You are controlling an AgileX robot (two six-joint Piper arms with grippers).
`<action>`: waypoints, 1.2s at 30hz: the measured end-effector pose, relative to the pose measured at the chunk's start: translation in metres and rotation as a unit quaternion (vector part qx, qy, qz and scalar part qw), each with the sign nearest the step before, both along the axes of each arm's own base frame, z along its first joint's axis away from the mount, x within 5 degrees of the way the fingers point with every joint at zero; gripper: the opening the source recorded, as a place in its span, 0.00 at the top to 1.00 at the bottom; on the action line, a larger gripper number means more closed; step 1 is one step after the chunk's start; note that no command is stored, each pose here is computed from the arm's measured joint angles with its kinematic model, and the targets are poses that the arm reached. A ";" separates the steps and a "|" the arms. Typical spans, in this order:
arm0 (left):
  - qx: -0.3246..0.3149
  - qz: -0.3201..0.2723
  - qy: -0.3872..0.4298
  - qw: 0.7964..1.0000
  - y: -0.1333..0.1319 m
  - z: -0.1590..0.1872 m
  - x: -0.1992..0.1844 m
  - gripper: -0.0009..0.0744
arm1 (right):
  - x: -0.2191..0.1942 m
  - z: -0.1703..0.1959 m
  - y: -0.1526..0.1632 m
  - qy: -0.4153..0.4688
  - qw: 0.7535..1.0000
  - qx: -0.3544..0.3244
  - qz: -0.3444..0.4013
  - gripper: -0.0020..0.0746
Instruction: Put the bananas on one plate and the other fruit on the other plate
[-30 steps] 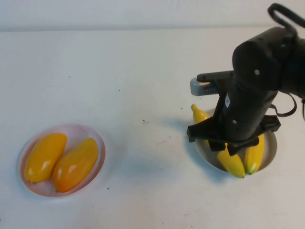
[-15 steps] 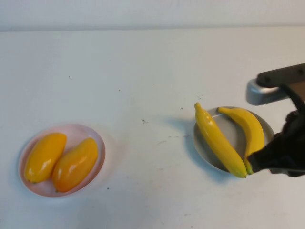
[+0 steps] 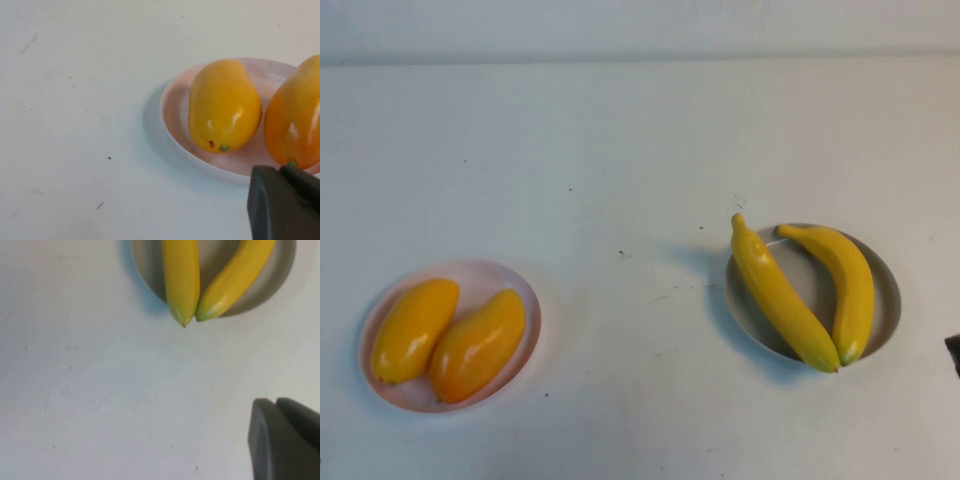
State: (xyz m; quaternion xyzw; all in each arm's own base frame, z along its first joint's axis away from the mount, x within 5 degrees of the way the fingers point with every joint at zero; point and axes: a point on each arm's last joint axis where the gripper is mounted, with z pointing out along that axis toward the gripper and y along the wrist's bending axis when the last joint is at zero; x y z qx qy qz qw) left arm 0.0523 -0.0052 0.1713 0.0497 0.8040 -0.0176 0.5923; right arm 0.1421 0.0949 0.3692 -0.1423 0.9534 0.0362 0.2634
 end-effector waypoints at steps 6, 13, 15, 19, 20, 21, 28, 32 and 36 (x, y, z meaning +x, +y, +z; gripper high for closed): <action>0.000 0.000 0.000 1.000 0.000 0.000 0.000 0.99 | 0.004 -0.037 0.005 -0.023 0.998 0.012 0.050 0.99; 0.000 0.000 0.000 1.000 0.000 0.000 0.000 0.99 | -0.006 -0.076 -0.034 -0.202 0.966 0.159 -0.003 0.99; 0.000 0.000 0.000 1.000 0.000 0.000 0.000 0.99 | -0.016 -0.089 -0.051 -0.233 0.956 0.173 -0.053 0.99; 0.000 0.000 0.000 1.000 0.000 0.000 0.000 0.99 | -0.041 -0.117 -0.072 -0.296 0.938 0.157 -0.091 0.99; 0.000 0.000 0.000 1.000 0.000 0.000 0.000 0.99 | -0.047 -0.124 -0.076 -0.319 0.932 0.145 -0.091 0.99; 0.000 0.000 0.000 1.000 0.000 0.000 0.000 0.99 | -0.052 -0.129 -0.078 -0.334 0.928 0.137 -0.091 0.99; 0.000 0.000 0.000 1.000 0.000 0.000 0.000 0.99 | -0.077 -0.163 -0.086 -0.441 0.884 0.127 -0.090 0.99; 0.000 0.000 0.000 1.000 0.000 0.000 0.000 0.99 | -0.085 -0.170 -0.087 -0.472 0.867 0.134 -0.088 0.99; 0.000 0.000 0.000 1.000 0.000 0.000 0.000 0.99 | -0.086 -0.175 -0.087 -0.451 0.879 0.130 -0.085 0.99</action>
